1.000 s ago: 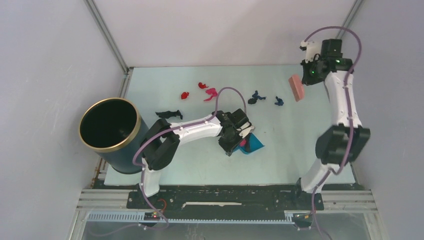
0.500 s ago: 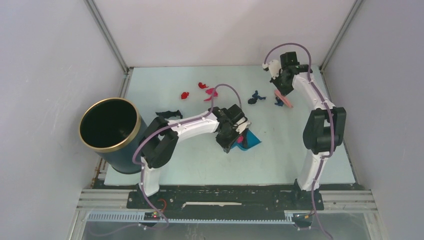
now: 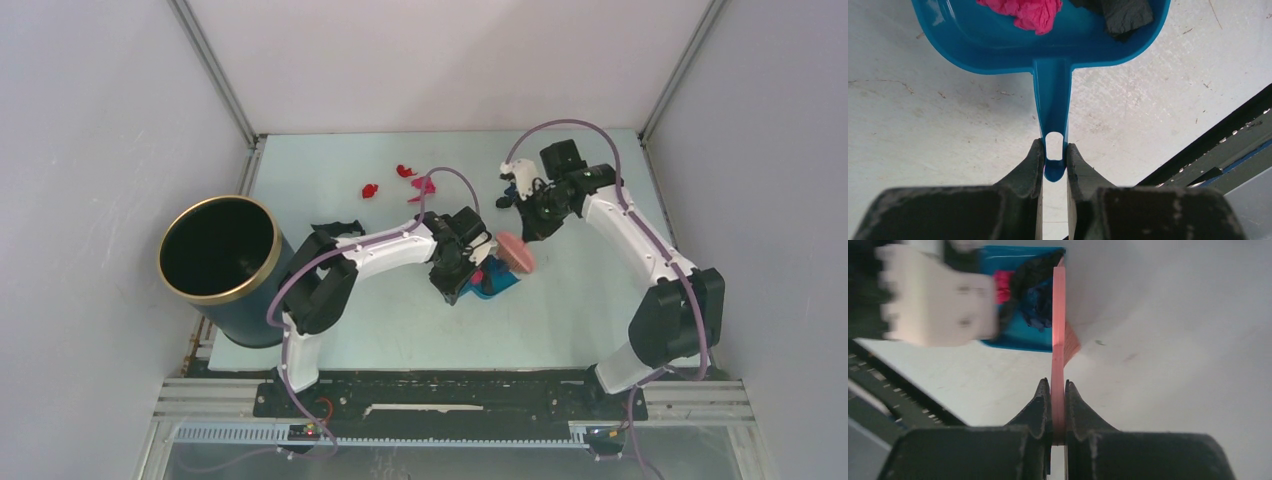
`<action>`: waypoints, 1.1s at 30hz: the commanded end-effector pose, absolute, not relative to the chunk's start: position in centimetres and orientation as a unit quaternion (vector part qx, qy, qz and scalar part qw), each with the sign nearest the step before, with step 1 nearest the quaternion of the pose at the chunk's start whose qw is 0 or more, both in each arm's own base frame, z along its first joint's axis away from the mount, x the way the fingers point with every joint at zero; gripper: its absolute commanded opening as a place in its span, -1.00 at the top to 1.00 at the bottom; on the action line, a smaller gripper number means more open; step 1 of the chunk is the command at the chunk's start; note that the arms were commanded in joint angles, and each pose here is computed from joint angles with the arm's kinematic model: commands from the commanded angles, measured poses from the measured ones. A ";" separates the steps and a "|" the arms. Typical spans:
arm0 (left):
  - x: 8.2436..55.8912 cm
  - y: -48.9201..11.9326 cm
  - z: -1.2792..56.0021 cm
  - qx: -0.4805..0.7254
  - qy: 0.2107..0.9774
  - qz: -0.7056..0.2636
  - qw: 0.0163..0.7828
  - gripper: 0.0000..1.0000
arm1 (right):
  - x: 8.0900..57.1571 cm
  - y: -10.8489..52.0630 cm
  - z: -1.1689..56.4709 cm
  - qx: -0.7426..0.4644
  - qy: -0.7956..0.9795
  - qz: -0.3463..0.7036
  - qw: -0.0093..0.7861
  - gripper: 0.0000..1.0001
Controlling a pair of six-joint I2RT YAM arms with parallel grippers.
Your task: Sweep away the paper scraps from the table
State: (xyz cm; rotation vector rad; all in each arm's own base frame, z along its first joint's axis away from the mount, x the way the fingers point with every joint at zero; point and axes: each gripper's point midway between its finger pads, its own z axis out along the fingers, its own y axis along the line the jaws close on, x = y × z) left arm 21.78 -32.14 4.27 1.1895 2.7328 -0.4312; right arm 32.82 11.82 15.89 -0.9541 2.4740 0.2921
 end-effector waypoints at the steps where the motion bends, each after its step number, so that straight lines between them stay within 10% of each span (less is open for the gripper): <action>1: 21.5 -33.3 4.6 0.393 0.903 -0.163 0.060 0.99 | 28.8 16.0 17.9 -0.331 0.895 0.204 0.221 1.00; 33: 15.6 -36.7 7.4 0.527 0.823 -0.185 0.103 1.00 | 23.4 -10.0 19.9 -0.089 0.950 -0.079 0.288 1.00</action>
